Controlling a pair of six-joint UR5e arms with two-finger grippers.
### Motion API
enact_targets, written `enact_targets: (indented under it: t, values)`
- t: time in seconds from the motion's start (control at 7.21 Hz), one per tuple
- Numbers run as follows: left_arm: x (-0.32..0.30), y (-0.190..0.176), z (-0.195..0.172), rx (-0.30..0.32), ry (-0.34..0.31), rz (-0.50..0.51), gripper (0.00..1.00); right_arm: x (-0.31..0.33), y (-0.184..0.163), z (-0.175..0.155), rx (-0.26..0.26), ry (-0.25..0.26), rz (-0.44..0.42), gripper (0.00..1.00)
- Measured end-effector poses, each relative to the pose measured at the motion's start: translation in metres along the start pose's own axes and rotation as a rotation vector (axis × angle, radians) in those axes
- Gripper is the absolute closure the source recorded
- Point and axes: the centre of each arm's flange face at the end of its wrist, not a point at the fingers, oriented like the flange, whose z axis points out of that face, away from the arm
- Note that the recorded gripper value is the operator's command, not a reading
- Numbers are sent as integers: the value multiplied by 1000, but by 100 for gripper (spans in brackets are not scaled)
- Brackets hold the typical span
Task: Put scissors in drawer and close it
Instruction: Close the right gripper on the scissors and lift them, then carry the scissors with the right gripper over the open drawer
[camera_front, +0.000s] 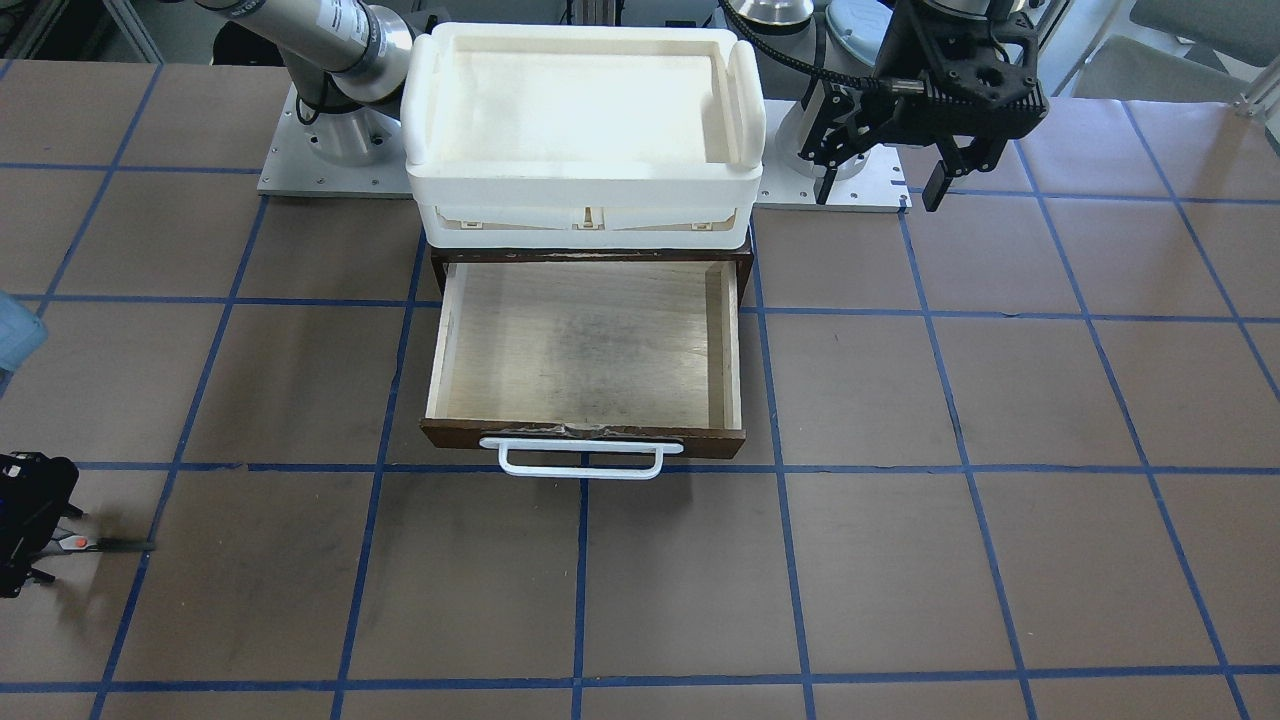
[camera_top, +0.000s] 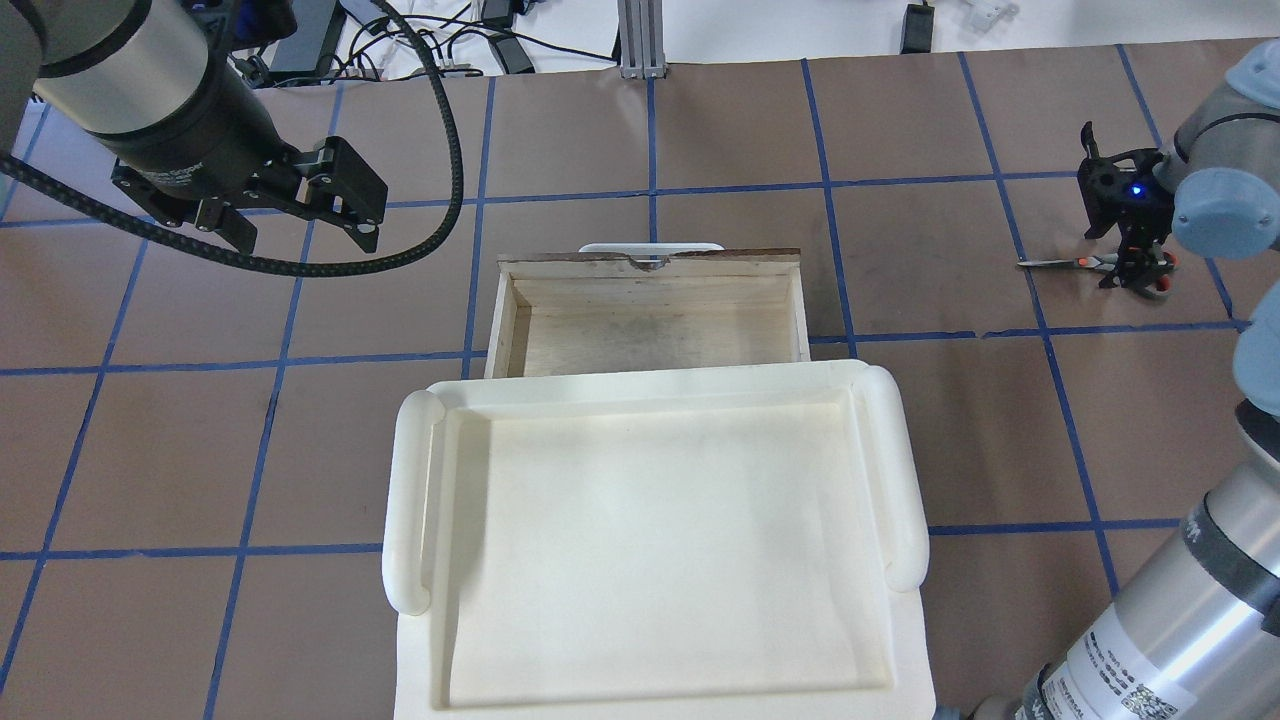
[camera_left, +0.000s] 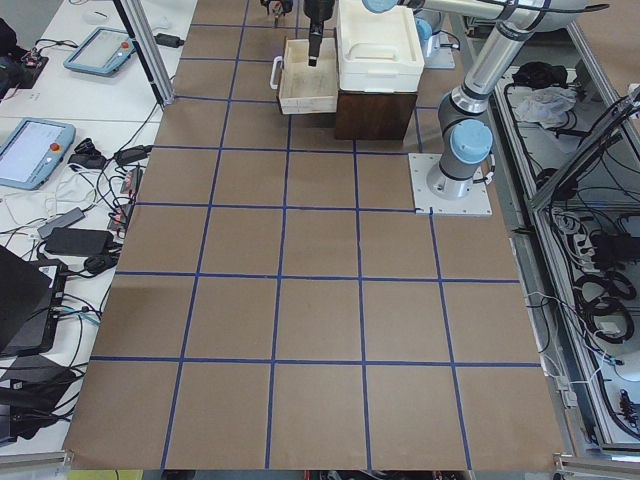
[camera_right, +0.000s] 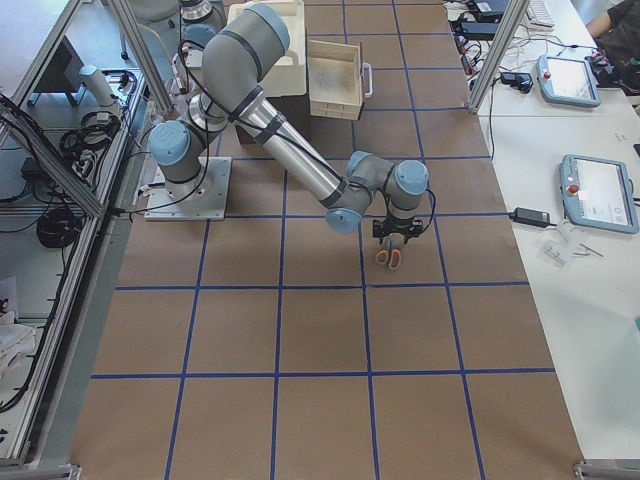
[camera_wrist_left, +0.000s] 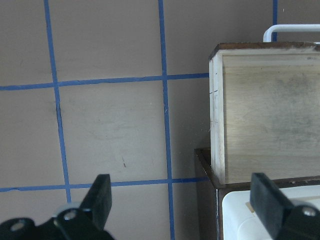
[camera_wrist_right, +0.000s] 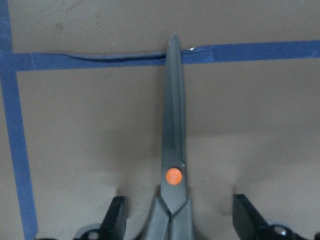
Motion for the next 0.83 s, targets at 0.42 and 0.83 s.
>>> enact_targets:
  t: [0.42, 0.83]
  values:
    - [0, 0, 0, 0, -1, 0, 0, -1, 3, -2, -26, -8, 6, 100]
    - [0, 0, 0, 0, 0, 0, 0, -5, -10, -40, -32, -18, 64, 100]
